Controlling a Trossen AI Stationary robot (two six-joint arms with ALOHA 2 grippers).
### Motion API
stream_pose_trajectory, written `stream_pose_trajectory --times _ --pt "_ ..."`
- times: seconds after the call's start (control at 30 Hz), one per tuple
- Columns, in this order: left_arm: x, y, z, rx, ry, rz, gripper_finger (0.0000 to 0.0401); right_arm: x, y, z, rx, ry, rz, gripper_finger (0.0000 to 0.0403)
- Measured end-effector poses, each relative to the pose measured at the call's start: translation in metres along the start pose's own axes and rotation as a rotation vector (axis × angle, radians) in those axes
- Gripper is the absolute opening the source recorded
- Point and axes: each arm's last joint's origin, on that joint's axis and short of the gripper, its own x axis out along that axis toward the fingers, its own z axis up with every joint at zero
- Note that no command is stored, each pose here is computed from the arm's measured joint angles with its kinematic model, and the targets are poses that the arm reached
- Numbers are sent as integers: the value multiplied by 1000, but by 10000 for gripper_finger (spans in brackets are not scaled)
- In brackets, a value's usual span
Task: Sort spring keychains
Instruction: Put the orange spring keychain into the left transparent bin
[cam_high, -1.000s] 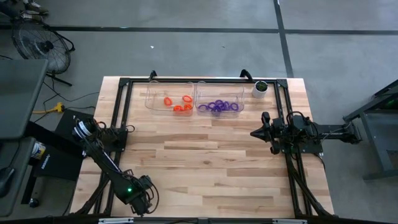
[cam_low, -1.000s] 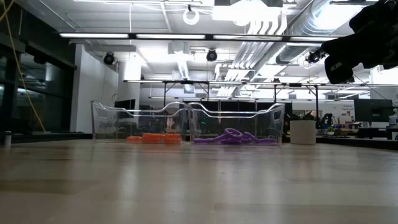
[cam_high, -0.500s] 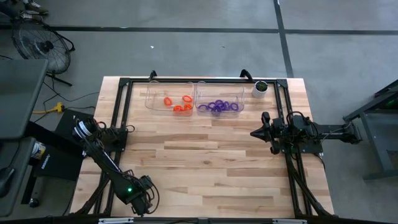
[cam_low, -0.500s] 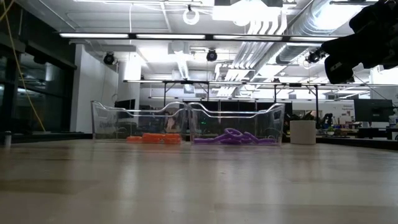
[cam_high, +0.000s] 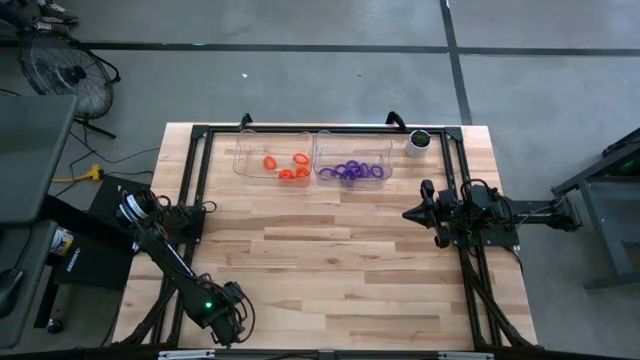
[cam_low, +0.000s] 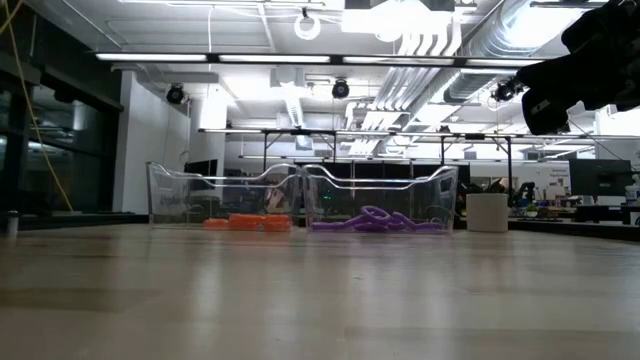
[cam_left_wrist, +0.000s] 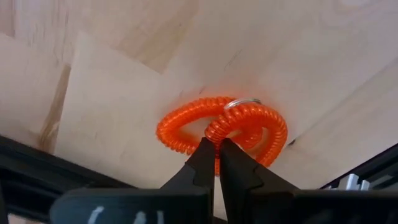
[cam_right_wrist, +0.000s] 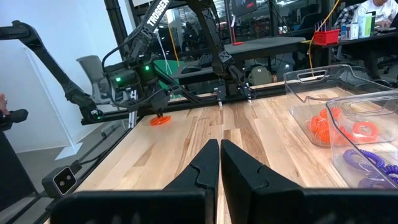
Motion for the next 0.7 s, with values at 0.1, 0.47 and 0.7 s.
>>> stream_pose_trajectory --times 0.1,0.47,0.7 --pt "0 1 -1 -14 20 10 2 0 0 0 0 0 0 12" --pt "-26 -3 -7 -37 18 -3 1 0 0 0 0 0 0 12" --pt "-37 -8 -9 -40 1 -44 0 0 0 0 0 0 0 12"
